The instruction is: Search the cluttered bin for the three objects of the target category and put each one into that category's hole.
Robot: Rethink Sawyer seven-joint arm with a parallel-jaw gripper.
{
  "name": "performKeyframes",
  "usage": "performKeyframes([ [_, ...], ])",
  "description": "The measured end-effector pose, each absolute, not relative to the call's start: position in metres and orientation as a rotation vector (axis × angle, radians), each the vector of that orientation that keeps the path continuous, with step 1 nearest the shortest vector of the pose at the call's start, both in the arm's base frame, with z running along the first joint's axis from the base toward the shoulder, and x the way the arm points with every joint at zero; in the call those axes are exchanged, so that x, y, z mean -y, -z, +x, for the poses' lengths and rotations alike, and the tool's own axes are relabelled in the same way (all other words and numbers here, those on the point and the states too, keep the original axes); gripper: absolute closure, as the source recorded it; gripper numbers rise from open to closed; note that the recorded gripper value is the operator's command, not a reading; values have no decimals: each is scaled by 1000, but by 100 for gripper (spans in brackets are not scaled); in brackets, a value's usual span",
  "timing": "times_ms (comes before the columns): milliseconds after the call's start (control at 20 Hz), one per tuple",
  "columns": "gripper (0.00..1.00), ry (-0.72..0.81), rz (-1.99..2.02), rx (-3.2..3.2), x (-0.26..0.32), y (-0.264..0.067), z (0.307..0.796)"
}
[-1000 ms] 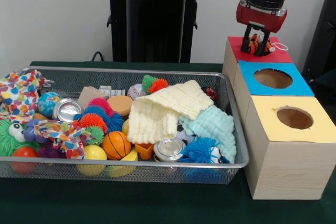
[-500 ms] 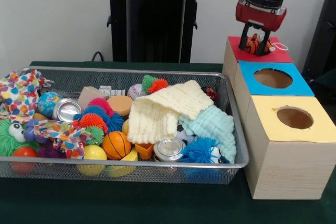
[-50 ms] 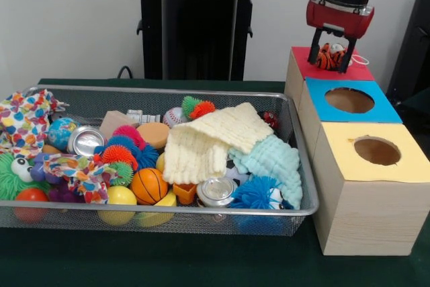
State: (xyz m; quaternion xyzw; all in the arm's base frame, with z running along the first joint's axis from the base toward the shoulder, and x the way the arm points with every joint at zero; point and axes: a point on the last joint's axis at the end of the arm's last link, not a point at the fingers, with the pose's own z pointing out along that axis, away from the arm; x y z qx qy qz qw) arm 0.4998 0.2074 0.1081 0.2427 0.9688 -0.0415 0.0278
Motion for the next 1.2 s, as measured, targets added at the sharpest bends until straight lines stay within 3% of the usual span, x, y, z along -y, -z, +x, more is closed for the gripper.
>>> performKeyframes([
  [600, 0, 110, 759, -3004, -210, -126, 501],
  [1200, 0, 99, 772, -2977, -213, -121, 495],
])
